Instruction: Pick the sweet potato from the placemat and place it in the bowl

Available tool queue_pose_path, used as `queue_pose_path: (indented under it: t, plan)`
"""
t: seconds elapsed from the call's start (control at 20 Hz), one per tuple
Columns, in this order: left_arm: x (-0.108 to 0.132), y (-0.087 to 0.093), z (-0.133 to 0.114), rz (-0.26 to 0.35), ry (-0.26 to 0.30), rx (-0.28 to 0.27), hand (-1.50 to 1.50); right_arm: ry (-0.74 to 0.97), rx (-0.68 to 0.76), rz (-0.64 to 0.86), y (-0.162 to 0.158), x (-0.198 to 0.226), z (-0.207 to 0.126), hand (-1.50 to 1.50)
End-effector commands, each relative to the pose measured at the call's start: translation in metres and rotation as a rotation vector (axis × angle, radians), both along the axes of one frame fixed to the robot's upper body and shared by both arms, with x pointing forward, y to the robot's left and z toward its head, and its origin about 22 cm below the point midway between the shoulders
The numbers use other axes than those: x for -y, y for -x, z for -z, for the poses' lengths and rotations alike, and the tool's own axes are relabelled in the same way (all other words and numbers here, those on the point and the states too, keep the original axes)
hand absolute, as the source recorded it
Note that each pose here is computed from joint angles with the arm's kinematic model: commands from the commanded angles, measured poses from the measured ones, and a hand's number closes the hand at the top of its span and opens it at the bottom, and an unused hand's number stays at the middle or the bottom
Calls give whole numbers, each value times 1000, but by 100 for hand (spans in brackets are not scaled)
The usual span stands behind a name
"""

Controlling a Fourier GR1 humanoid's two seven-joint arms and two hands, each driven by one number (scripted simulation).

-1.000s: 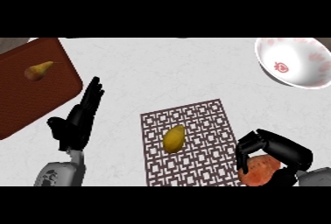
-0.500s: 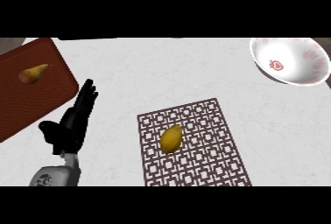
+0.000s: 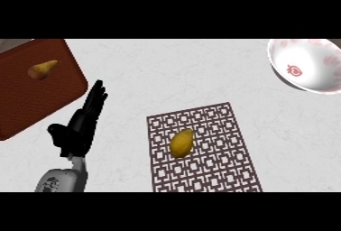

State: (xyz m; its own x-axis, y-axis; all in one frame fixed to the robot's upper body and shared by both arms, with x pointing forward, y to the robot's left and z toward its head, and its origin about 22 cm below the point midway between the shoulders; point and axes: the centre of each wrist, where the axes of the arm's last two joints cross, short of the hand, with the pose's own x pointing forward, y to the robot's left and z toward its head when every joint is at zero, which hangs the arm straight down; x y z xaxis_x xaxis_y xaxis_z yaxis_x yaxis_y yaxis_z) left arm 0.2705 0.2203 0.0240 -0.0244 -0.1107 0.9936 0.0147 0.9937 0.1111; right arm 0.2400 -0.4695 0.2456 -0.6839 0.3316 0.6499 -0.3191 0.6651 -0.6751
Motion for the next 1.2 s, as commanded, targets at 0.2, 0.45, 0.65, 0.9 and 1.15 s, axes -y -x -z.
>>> queue_pose_path:
  t: [0.2,0.45,0.65,0.9,1.15]
  plan:
    - [13,-3,-5,31,-2,3,0,-68,-21,-141,-4,27,-35,150]
    - [23,-4,-10,58,6,24,0,43,23,1,-28,20,-41,150]
    - [19,-3,-4,51,3,8,0,149,118,62,-47,12,-19,150]
    - [41,-14,-13,95,13,10,0,209,152,134,-88,-12,25,150]
    - [32,-14,-7,94,6,20,0,244,118,171,-110,-2,39,150]
